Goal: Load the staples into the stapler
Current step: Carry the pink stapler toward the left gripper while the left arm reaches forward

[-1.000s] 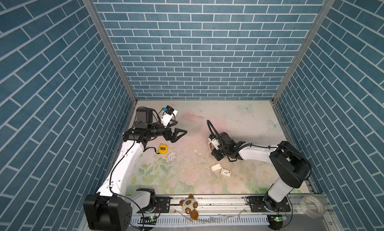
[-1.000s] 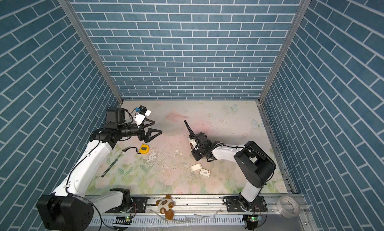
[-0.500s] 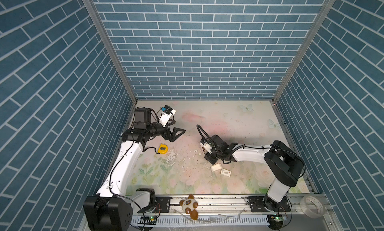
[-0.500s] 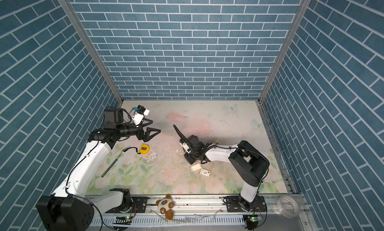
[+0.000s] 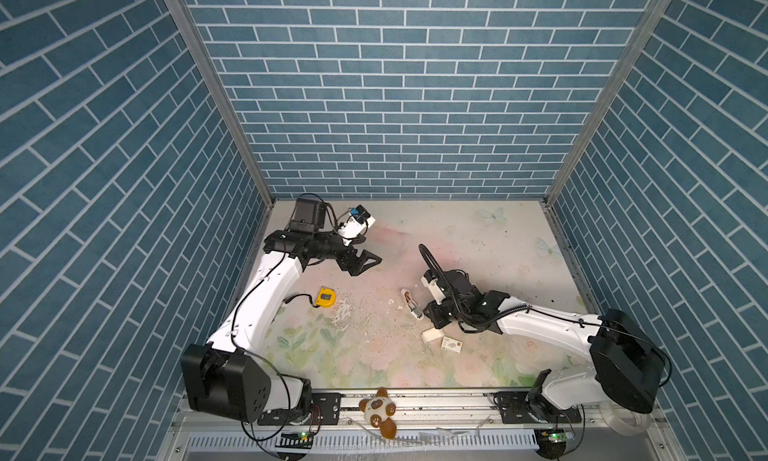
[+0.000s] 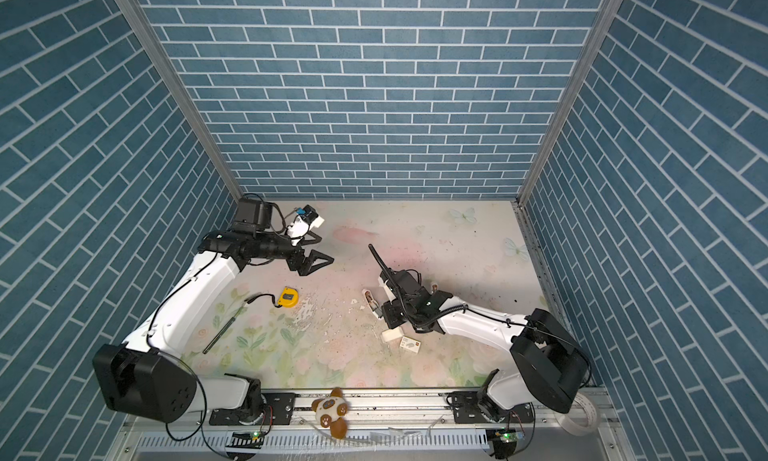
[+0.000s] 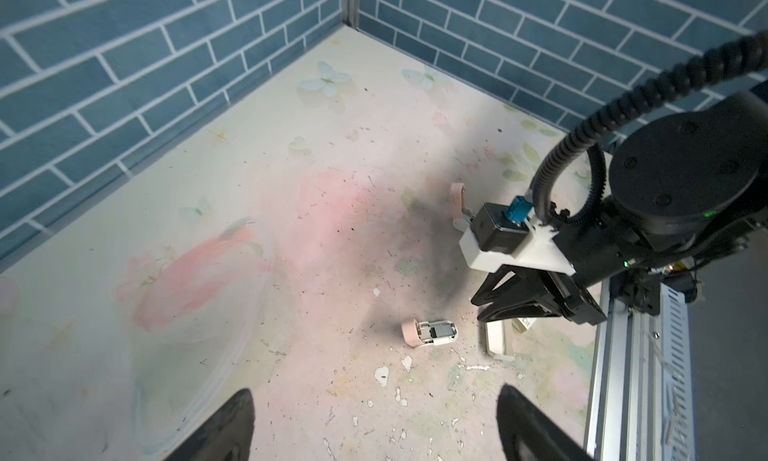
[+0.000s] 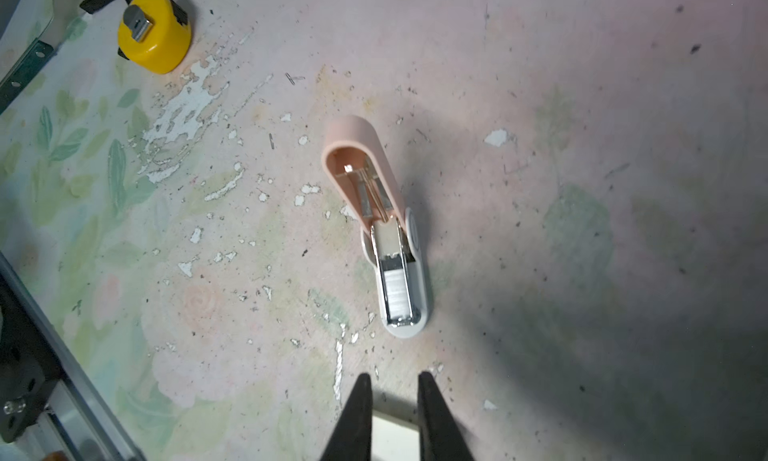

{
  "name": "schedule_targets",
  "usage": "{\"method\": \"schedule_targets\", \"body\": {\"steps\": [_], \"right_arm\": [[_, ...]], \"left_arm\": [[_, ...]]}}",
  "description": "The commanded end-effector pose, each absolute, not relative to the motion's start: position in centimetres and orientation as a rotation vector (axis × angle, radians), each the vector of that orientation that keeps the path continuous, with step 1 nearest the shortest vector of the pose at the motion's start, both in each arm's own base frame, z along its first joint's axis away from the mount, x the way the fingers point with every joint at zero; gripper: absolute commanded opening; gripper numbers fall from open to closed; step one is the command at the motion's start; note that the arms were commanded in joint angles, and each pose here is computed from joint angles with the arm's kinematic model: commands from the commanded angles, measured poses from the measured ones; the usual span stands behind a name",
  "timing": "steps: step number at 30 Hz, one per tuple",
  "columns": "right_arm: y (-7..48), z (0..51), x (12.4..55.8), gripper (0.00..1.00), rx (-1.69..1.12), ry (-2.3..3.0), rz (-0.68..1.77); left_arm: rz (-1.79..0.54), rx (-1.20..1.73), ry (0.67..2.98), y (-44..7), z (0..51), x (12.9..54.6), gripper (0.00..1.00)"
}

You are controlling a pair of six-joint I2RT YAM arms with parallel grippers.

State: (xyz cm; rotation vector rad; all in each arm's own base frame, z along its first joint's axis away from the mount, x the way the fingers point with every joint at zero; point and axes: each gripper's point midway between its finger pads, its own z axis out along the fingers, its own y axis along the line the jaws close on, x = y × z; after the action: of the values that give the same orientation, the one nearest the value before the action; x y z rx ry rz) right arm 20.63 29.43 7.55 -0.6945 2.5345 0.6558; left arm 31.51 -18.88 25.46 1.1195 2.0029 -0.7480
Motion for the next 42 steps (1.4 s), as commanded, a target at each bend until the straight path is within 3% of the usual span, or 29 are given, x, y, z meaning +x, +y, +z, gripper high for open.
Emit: {"method": "schedule_targets", "body": {"steps": [1, 6, 16, 42], "right_arm": [[29.9, 6.8, 19.5, 0.15, -0.506, 2.677, 0.772], [31.2, 6.1, 19.7, 0.11, -0.472, 2.743, 0.806], [32.4, 3.9, 19.1, 0.11, -0.441, 2.820, 0.892], [28.1, 0.5, 23.5, 0.14, -0.318, 2.915, 0.750]], "left_arm": [[-0.769, 1.199, 2.028, -19.3, 23.7, 30.7, 0.89], [-0.791, 1.214, 2.007, -20.6, 22.7, 31.0, 0.88], [-0.839, 1.209, 1.993, -21.5, 22.0, 31.4, 0.84], [-0.842, 1.342, 2.007, -24.1, 18.9, 29.8, 0.68]]}}
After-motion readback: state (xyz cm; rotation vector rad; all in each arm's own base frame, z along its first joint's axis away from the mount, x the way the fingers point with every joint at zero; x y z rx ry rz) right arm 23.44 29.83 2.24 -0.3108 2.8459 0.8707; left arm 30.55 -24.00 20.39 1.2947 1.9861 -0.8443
